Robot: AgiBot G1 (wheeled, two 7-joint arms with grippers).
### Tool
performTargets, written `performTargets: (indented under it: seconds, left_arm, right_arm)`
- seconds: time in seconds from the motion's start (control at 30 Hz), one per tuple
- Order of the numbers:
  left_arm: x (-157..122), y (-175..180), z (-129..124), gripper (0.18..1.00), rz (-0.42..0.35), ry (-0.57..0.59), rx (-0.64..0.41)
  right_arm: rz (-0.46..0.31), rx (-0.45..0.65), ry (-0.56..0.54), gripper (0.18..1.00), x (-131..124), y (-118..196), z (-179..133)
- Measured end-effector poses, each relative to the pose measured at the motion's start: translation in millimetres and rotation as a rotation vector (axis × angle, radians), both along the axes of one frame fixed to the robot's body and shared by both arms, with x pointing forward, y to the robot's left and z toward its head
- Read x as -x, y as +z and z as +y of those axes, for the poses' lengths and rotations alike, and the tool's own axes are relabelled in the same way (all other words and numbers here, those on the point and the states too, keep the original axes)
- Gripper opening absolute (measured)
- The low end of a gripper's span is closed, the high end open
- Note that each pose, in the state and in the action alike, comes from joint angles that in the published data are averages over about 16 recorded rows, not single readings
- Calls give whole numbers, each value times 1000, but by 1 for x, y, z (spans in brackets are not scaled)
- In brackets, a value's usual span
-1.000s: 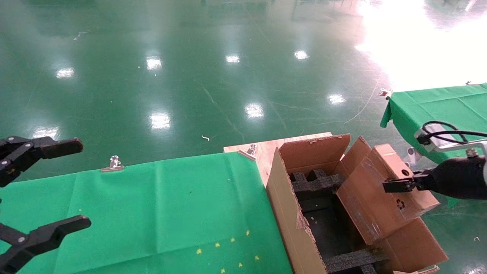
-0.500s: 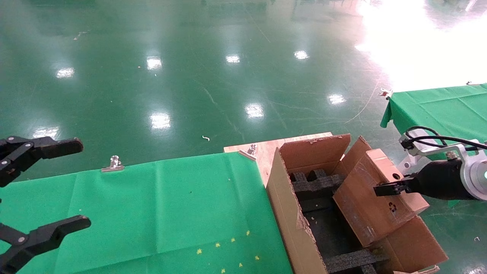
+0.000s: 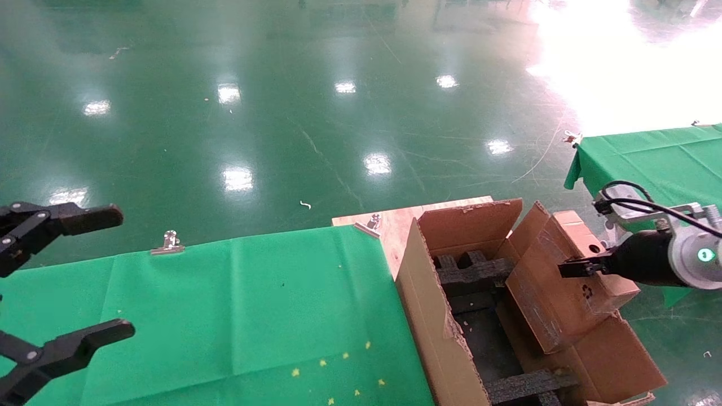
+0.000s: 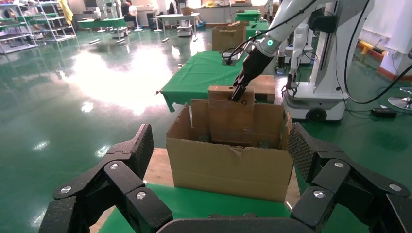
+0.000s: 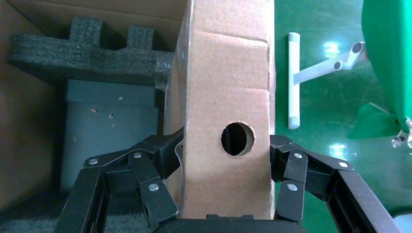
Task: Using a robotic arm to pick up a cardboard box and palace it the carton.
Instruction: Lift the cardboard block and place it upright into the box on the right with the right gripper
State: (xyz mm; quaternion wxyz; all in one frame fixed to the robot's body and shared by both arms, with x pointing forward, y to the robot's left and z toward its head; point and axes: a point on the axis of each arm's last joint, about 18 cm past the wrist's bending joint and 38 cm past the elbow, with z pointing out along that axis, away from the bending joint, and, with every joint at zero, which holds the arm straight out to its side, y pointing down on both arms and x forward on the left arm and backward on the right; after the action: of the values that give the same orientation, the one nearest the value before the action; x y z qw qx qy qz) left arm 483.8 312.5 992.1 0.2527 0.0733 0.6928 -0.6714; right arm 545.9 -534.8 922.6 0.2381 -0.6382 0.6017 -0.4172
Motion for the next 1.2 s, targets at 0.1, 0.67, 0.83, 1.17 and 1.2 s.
performTargets:
  seconds: [0.1,0.67,0.83,1.17,1.2]
  left_arm:
    - [0,0,0,1001,0,0,0]
    - [0,0,0,1001,0,0,0]
    - [0,0,0,1001,0,0,0]
    - [0,0,0,1001,0,0,0]
    - [0,0,0,1001,0,0,0]
  right_arm:
    - [-3,10,-7,323,-5,-2,2]
    - [17,36,-11,323,-25,-28,19]
    - [23,32,-16,323,-29,-39,22]
    - [35,23,-31,322,-37,-64,30]
    - [37,23,-33,322,-38,-67,31]
